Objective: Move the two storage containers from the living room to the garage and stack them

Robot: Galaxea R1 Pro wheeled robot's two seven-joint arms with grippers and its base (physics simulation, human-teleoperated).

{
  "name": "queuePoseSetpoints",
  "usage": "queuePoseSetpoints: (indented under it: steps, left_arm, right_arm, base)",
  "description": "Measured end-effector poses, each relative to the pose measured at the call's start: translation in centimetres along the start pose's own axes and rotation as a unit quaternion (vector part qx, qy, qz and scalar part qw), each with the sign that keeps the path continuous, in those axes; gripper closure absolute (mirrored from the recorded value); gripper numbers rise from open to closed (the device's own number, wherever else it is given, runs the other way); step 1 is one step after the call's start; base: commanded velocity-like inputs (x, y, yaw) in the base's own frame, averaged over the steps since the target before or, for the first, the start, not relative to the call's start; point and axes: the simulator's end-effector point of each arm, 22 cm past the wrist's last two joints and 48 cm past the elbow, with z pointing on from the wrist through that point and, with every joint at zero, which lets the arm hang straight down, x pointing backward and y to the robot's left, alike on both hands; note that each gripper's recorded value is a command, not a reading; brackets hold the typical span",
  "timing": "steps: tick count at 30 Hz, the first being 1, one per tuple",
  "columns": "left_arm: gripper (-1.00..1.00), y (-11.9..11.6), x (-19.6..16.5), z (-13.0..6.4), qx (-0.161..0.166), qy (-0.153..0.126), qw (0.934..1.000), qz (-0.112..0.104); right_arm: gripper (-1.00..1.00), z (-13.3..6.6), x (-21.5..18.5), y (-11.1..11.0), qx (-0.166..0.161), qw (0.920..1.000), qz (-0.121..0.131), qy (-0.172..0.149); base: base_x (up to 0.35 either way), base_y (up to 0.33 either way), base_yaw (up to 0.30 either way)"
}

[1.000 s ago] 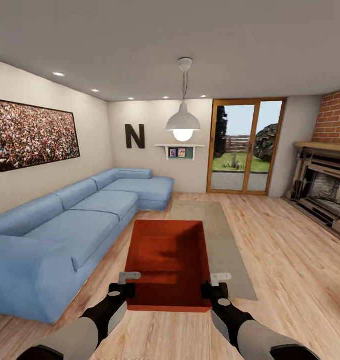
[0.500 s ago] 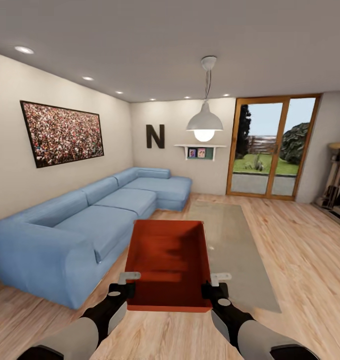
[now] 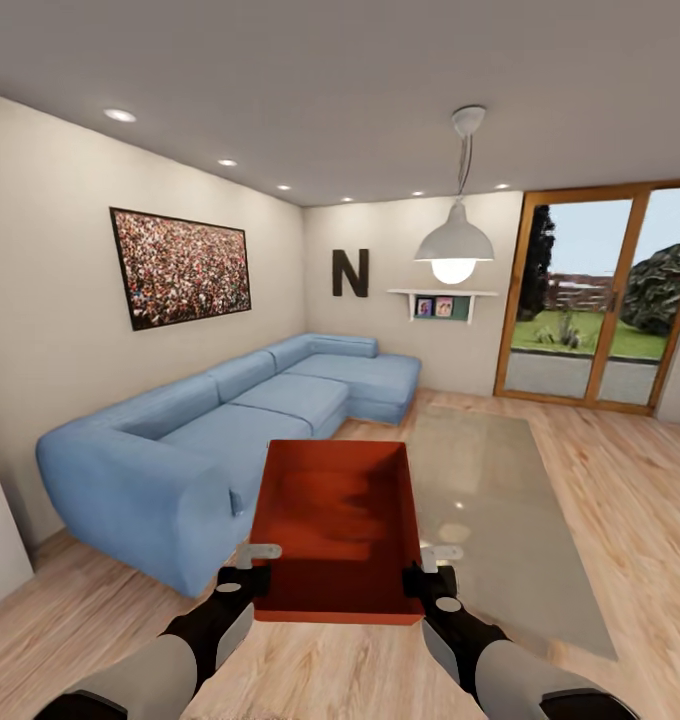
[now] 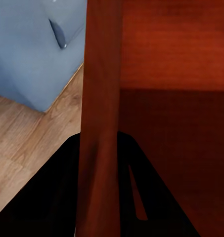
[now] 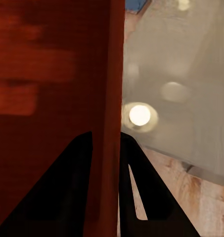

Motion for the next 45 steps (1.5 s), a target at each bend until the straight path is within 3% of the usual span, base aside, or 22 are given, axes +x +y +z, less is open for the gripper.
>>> queuePoseSetpoints:
  steps: [45]
  left_arm:
    - [1.00,-0.02,0.03,-0.01,0.000,0.000,1.0000,0.000]
  right_arm:
    - [1.00,-0.01,0.05,-0.01,0.000,1.0000,0.000,0.000]
  base:
    - [0.000,0.000,0.267]
